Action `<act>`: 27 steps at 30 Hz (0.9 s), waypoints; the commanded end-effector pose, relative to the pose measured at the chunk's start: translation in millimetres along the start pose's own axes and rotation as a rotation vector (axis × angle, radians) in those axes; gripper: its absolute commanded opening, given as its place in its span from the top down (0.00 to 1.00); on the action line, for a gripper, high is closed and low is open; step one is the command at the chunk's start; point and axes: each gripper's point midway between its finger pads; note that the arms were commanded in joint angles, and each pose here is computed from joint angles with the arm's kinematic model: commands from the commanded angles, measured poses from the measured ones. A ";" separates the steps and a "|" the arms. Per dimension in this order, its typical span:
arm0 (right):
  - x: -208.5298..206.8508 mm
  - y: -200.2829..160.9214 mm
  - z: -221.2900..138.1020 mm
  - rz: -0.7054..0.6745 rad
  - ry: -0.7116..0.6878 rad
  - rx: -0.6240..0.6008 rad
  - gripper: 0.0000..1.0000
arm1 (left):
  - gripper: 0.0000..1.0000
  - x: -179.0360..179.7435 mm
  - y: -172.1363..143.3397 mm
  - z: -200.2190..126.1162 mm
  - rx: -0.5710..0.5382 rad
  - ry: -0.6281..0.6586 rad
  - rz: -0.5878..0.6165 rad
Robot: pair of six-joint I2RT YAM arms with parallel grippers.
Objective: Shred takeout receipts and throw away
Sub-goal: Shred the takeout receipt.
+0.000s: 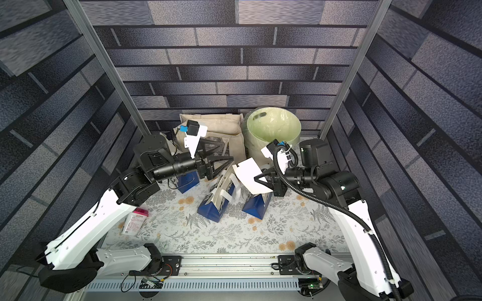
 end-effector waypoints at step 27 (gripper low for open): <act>3.6 11.1 30.0 0.039 0.160 0.047 1.00 | 0.82 -13.9 -26.9 45.3 0.136 -0.198 -0.156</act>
Point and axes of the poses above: each gripper's point midway between its finger pads, its own z axis out along the fingers, its own x axis along the line the jaws close on, y = z × x, and after that the axes turned 2 degrees about z, right-handed
